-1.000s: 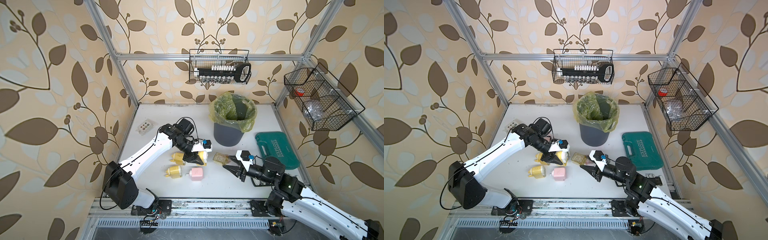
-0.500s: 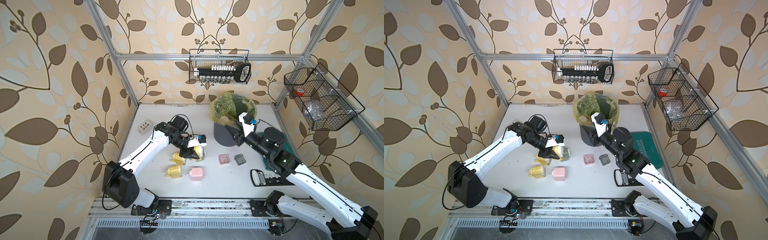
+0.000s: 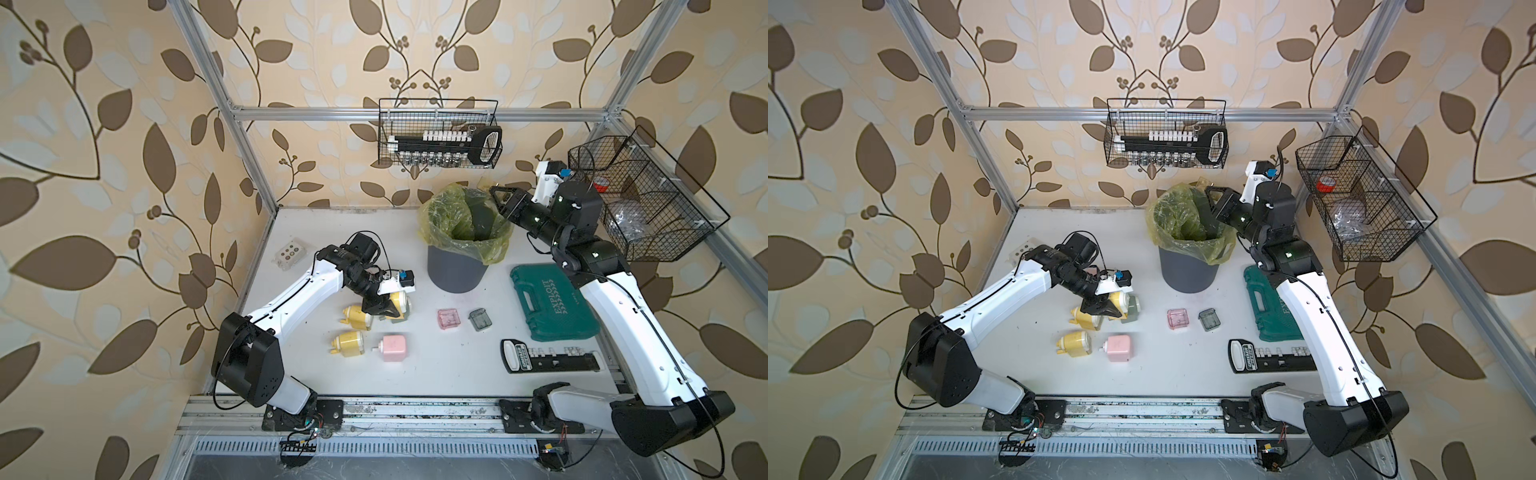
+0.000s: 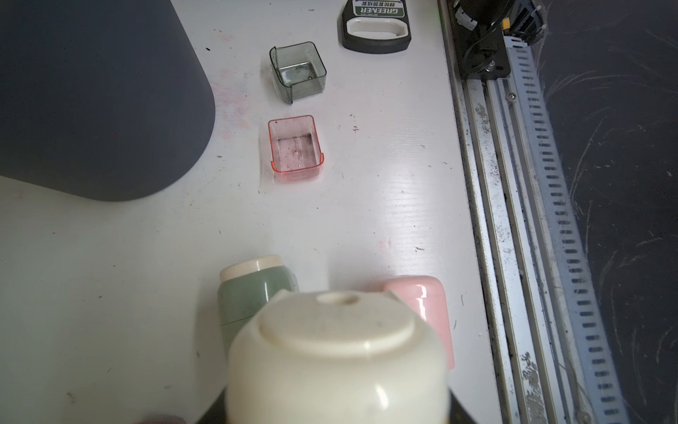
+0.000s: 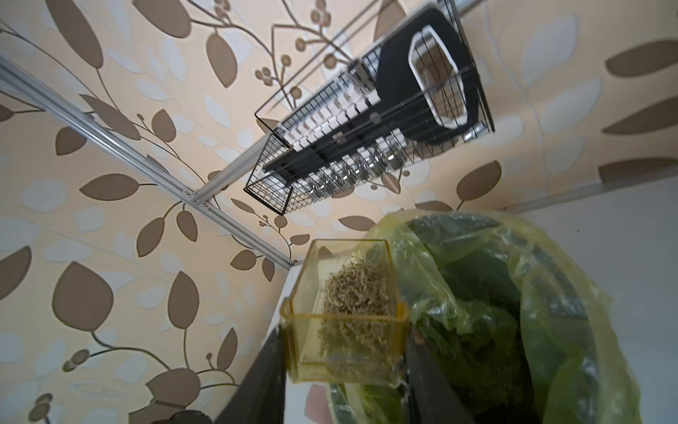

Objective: Take out the pencil sharpener tray and clean the shavings
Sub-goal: Pour the shavings into the trash bin.

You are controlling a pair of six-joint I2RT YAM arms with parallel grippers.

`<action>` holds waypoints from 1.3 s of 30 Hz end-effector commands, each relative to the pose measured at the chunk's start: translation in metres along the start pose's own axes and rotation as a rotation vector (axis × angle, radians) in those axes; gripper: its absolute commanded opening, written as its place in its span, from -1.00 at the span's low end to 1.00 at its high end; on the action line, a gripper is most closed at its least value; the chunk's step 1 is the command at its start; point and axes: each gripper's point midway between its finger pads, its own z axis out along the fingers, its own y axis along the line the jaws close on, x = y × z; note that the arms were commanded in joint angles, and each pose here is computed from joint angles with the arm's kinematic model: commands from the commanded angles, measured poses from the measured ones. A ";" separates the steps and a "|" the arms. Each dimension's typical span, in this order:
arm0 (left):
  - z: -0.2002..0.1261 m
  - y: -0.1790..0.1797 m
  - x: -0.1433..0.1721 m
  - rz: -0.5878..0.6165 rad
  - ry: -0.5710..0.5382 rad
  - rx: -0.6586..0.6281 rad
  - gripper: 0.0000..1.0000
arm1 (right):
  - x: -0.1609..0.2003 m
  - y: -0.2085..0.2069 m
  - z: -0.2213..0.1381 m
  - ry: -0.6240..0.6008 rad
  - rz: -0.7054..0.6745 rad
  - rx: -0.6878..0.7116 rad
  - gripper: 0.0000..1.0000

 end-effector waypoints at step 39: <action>0.002 -0.016 -0.006 0.102 0.014 -0.042 -1.00 | 0.056 -0.049 0.026 0.495 1.101 -0.085 -1.00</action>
